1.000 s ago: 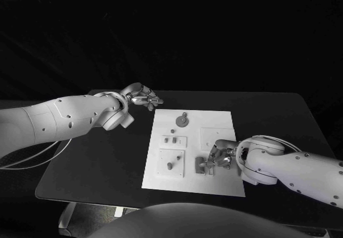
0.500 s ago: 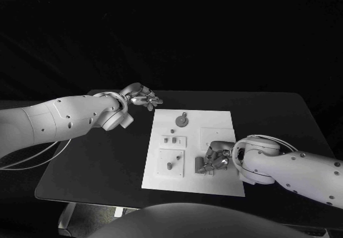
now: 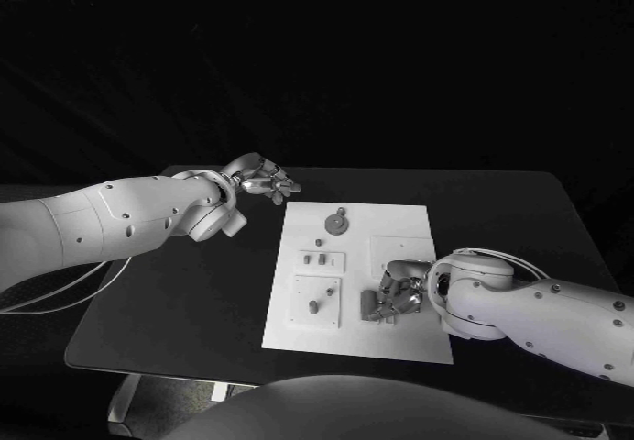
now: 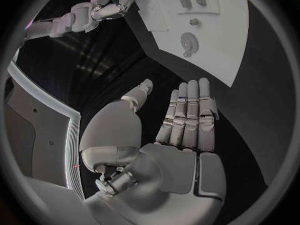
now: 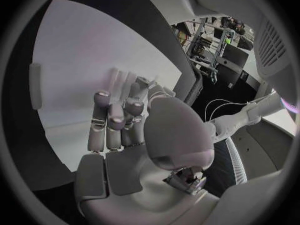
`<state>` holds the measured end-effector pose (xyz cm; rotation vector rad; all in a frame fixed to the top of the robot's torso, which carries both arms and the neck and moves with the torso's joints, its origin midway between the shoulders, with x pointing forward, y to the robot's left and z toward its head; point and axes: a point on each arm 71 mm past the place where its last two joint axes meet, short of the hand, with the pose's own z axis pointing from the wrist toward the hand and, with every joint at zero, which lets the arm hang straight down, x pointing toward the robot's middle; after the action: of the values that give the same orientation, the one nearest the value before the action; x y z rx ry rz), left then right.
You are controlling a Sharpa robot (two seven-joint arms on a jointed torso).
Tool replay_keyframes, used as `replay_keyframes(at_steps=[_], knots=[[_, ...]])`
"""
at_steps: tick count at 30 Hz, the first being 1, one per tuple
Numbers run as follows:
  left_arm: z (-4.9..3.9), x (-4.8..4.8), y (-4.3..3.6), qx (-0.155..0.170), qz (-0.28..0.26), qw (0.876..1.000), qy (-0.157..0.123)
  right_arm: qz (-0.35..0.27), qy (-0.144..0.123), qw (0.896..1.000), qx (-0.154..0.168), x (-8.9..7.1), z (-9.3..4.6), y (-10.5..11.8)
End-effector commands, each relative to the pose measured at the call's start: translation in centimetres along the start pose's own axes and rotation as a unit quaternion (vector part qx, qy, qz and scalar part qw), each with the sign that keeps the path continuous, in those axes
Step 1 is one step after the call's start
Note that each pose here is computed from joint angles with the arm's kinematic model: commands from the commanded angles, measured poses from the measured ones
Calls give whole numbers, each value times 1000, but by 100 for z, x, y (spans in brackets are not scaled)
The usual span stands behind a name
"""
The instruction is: Assemble the parts on the task board
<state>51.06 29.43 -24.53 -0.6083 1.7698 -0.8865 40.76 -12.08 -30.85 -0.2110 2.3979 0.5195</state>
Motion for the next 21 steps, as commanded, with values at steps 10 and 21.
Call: replay_keyframes(at_steps=[10, 21], knots=[[3, 14, -20, 5, -1, 1000, 6, -43, -1, 999, 11, 13, 1, 8], [2, 14, -20, 5, -1, 1000, 6, -50, -14, 999, 17, 0, 5, 11]])
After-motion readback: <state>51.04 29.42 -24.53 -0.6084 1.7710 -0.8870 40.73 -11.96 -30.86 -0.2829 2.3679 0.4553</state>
